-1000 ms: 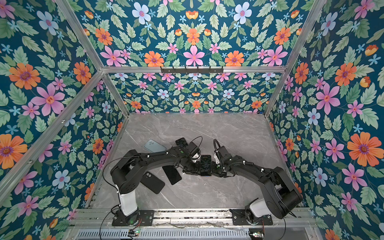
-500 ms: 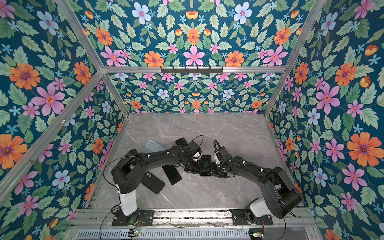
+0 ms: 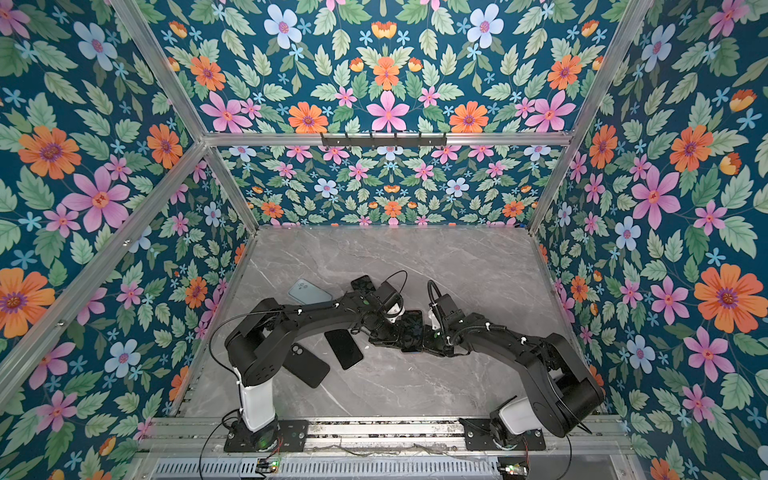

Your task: Put the phone into the phone case

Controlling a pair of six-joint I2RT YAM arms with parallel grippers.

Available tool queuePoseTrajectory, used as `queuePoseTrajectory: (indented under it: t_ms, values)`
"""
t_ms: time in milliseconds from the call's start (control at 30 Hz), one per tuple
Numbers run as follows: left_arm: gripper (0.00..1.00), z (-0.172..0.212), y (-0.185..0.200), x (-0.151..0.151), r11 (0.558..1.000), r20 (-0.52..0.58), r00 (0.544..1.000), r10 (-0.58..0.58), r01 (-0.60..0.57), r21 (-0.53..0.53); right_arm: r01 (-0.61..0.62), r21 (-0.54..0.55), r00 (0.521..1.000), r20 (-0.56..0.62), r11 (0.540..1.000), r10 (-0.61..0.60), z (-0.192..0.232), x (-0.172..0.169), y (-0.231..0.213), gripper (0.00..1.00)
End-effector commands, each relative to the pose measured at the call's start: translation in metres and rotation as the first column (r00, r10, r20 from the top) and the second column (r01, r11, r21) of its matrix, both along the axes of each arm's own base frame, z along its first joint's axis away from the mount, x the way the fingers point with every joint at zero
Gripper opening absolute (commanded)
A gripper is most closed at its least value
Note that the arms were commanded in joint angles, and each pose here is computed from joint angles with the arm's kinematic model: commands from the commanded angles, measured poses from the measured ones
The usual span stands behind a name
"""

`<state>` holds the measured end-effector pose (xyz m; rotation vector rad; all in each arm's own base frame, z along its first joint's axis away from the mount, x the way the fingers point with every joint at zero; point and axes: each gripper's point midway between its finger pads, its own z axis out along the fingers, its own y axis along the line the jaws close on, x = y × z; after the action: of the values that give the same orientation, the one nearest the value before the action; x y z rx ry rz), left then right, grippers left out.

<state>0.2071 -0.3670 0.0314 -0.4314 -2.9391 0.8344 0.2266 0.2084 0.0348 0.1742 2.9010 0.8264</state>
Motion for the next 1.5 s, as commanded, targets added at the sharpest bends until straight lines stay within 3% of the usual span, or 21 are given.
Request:
queuePoseTrajectory:
  t_ms: [0, 467, 700, 900, 1467]
  values:
    - [0.12, -0.016, 0.007, -0.003, 0.999, -0.003, 1.0, -0.004, 0.004, 0.044, 0.006, 0.025, 1.0, 0.009, 1.0, -0.006, 0.005, 0.002, 0.004, 0.32]
    - [0.09, -0.012, 0.015, 0.002, 0.998, 0.026, 1.0, 0.006, -0.008, 0.07, 0.006, 0.012, 1.0, 0.022, 1.0, -0.006, 0.011, 0.001, 0.0, 0.32]
    - [0.23, 0.022, 0.011, 0.018, 0.999, 0.102, 0.994, 0.034, -0.038, 0.034, 0.016, -0.066, 0.998, 0.063, 0.998, -0.011, 0.02, 0.001, -0.015, 0.32]
    - [0.33, 0.012, 0.011, 0.015, 0.998, 0.069, 0.996, 0.062, -0.062, 0.0, 0.017, -0.072, 0.998, 0.057, 0.997, -0.013, 0.018, 0.0, -0.016, 0.32]
    - [0.33, -0.009, 0.014, 0.008, 0.996, -0.003, 0.997, 0.082, -0.082, -0.027, 0.012, -0.043, 0.999, 0.045, 0.999, -0.01, 0.008, 0.006, -0.006, 0.26]
